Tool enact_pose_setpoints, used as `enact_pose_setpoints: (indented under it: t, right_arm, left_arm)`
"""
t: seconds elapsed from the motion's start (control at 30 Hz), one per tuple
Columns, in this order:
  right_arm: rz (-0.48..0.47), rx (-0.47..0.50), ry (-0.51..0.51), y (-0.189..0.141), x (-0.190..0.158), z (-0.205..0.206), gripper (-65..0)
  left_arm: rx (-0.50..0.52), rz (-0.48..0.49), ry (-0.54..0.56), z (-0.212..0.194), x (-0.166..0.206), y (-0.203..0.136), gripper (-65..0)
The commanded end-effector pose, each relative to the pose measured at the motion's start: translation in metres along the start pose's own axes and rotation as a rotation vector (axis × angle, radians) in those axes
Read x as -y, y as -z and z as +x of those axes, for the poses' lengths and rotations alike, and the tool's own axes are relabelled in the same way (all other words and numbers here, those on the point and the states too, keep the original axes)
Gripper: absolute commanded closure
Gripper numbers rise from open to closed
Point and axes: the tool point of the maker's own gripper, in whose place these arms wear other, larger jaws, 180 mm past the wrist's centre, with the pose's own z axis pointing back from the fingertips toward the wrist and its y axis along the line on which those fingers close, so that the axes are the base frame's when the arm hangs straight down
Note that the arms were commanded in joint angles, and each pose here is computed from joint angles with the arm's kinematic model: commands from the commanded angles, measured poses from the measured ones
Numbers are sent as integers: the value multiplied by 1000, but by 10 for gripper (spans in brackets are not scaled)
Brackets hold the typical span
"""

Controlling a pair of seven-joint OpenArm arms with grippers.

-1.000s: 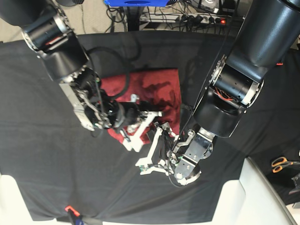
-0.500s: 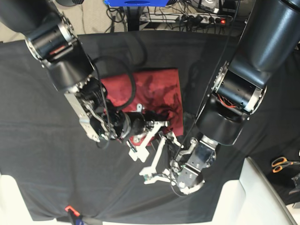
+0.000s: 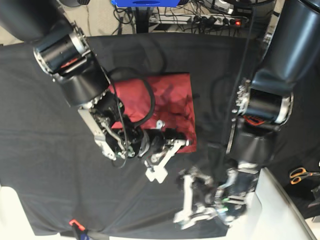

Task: Fold the T-shirt properly
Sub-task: 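Release the shirt with the left gripper and lift it away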

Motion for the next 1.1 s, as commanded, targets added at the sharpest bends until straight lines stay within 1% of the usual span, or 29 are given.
enact_pose_setpoints:
  t: [0.0, 0.07, 0.17, 0.2, 0.23, 0.3, 0.33, 0.37, 0.43, 0.53, 0.57, 0.6, 0.67, 0.7, 0.73, 0.8, 0.87, 0.93, 0.97, 1.07]
  right_arm:
    - [37, 46, -28, -4, -16, 22, -35]
    - [22, 56, -45, -11, -10, 34, -35]
    - [-54, 53, -41, -32, 28, 44, -35]
    - [-69, 65, -25, -40, 38, 49, -36]
    - [-80, 91, 9, -50, 51, 55, -39]
    - [-86, 143, 89, -72, 73, 60, -44]
    - [-80, 176, 112, -81, 77, 67, -44]
    - [-77, 197, 135, -91, 81, 70, -44]
    - [-84, 202, 152, -107, 90, 72, -44]
    - [-89, 156, 119, -111, 86, 67, -44]
    - [-109, 122, 84, -108, 85, 61, -44]
    - [-156, 74, 42, -103, 86, 53, -44]
    - [-260, 4, -34, -96, 86, 43, -53]
    - [-315, -15, -65, -93, 87, 40, -77]
    - [-348, -32, -88, -91, 88, 36, -117]
    - [-386, -50, -112, -83, 85, 31, -243]
    - [-417, -52, -116, -82, 86, 29, -377]
    - [-454, -44, -123, -84, 91, 31, -488]
    - [-473, -32, -127, -85, 92, 34, -515]
    - [-520, 8, -152, -83, 94, 42, -515]
  left_arm:
    - [70, 18, 11, 25, -7, -15, -451]
    - [76, 40, 24, 17, -10, -25, -451]
    - [117, 44, 47, 11, 4, -34, -449]
    - [130, 43, 56, 11, 11, -37, -449]
    - [141, 42, 65, 9, 18, -39, -449]
    - [137, 69, 96, -2, 24, -44, -448]
    - [128, 81, 108, -7, 26, -46, -443]
    - [108, 100, 119, -17, 27, -47, -421]
    - [84, 142, 107, -37, 24, -52, -327]
    - [55, 196, 11, -80, 12, -60, -102]
    - [34, 204, -33, -102, 10, -62, -13]
    - [8, 221, -70, -126, 5, -66, 0]
    - [-30, 252, -124, -161, -3, -76, 0]
    - [-56, 265, -149, -180, -5, -81, 0]
    - [-81, 276, -162, -196, -7, -85, 0]
    - [-138, 302, -167, -227, -11, -97, 0]
    - [-181, 315, -163, -249, -10, -106, 0]
    - [-219, 324, -156, -268, -6, -115, 0]
    - [-231, 327, -154, -275, -3, -119, 0]
    - [-268, 321, -138, -299, 7, -127, 0]
